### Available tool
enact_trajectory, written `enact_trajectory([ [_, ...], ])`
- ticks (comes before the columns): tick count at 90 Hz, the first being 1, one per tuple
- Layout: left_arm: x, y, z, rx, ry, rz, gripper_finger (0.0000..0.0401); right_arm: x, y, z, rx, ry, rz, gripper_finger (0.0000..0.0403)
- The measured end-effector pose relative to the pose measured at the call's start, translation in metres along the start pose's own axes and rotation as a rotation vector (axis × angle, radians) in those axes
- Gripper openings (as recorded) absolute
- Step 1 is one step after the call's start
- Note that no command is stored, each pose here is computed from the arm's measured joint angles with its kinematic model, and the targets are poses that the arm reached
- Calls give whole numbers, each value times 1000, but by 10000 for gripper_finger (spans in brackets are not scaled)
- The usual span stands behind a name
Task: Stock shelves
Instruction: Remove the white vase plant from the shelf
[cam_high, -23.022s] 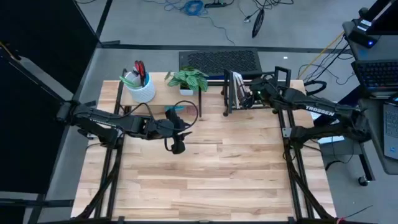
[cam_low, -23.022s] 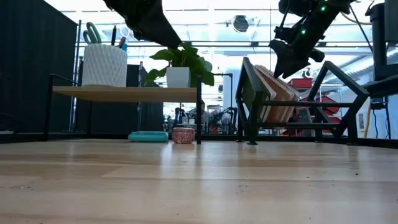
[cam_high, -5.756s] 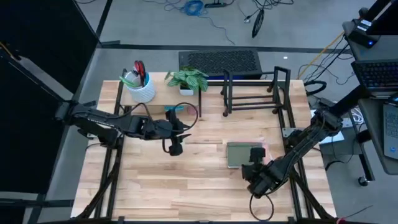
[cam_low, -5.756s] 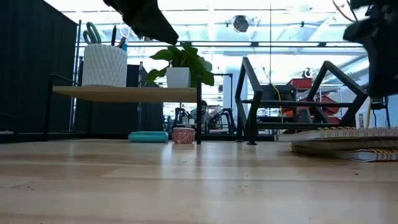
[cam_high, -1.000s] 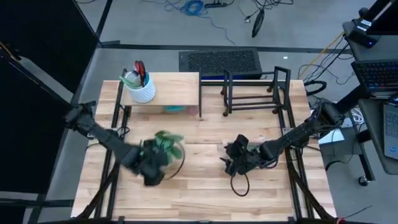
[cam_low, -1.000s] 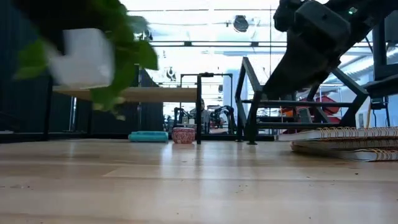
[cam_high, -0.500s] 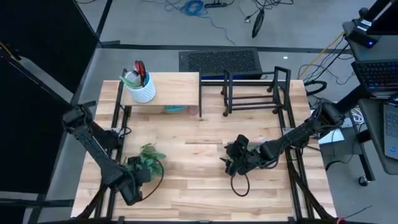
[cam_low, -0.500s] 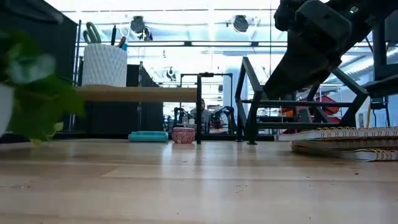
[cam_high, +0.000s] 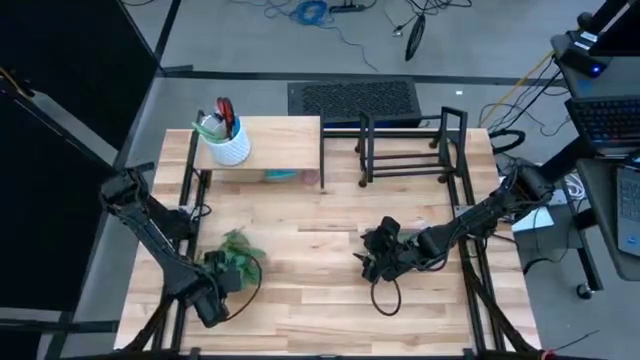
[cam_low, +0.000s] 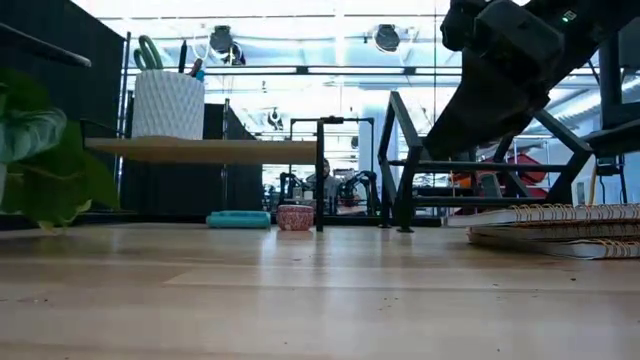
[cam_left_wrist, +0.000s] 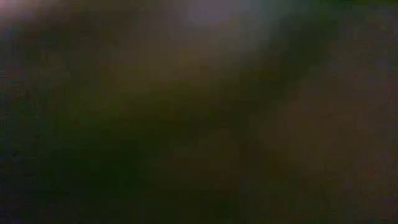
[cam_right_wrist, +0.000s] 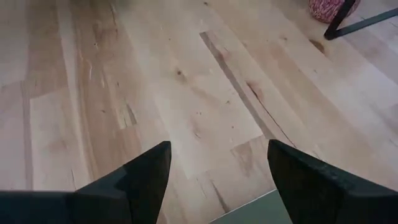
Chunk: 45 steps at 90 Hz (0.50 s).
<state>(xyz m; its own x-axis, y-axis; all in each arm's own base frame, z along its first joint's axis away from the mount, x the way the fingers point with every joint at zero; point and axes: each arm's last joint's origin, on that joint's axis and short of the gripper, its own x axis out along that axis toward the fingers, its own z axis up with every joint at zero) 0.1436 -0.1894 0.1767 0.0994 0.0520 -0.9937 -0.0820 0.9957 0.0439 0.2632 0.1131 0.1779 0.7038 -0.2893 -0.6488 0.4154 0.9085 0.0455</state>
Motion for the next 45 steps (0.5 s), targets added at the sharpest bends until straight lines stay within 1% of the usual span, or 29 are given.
enact_trajectory([
  [17, -7, -4, 4, 12, 15, -42, 104, 1, -1, 1, 0, -8, -15, 251],
  [24, -11, -6, 5, 18, 34, -54, 124, 1, -2, 1, 0, -10, -18, 251],
  [33, -19, -8, 7, 17, 33, -57, 137, 1, -2, 2, 1, -10, -19, 251],
  [39, -26, -10, 9, 17, 30, -61, 140, 2, -3, 2, 3, -11, -22, 251],
  [45, -37, -10, 11, 18, 42, -43, 140, 2, -3, 2, 4, -11, -22, 251],
])
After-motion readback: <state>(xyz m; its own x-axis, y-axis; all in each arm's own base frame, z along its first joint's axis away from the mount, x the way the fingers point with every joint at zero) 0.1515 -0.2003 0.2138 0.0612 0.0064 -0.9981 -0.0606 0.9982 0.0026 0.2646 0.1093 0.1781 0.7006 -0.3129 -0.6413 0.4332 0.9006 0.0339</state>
